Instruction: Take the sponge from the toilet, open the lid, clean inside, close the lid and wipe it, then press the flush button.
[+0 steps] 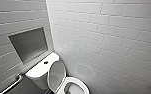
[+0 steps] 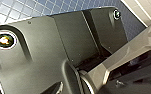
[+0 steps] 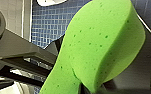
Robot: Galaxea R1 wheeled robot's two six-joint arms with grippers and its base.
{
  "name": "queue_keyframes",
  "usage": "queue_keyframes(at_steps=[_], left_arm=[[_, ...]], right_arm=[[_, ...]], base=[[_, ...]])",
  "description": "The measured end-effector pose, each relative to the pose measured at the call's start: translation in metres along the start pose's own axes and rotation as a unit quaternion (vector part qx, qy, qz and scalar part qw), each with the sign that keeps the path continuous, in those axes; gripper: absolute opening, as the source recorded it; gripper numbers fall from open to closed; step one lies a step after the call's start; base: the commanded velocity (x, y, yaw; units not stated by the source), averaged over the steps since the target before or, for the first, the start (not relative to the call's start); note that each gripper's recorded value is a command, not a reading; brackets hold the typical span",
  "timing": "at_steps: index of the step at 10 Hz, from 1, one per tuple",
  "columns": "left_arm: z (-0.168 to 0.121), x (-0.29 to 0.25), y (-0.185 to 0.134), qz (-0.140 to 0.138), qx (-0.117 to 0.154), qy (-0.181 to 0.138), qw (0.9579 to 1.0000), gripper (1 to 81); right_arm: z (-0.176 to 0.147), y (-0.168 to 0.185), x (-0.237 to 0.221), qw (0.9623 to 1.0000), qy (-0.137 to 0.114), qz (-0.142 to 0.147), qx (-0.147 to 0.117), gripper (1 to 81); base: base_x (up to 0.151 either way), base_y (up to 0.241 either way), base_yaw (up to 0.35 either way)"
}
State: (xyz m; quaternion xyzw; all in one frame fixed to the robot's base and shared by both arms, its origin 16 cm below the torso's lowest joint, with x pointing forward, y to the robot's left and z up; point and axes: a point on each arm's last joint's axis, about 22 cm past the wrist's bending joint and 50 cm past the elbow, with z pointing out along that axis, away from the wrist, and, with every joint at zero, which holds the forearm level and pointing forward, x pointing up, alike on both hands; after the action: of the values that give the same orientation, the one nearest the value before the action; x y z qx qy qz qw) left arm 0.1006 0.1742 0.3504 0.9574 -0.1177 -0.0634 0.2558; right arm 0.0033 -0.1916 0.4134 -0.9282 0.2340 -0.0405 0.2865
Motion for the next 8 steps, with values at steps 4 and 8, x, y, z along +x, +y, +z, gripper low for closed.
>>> queue_keyframes(at_steps=[4,8], left_arm=[[-0.016,-0.064,0.013,-0.069,0.013,0.004,0.9975,81.1],[-0.022,-0.073,0.009,-0.066,0.039,0.010,0.9970,81.1]], right_arm=[[-0.013,-0.010,-0.008,0.9977,-0.055,-0.039,-0.001,1.0],[-0.022,-0.003,-0.013,0.9974,-0.045,-0.054,-0.015,1.0]], base=[[0.000,0.000,0.000],[0.000,0.000,0.000]])
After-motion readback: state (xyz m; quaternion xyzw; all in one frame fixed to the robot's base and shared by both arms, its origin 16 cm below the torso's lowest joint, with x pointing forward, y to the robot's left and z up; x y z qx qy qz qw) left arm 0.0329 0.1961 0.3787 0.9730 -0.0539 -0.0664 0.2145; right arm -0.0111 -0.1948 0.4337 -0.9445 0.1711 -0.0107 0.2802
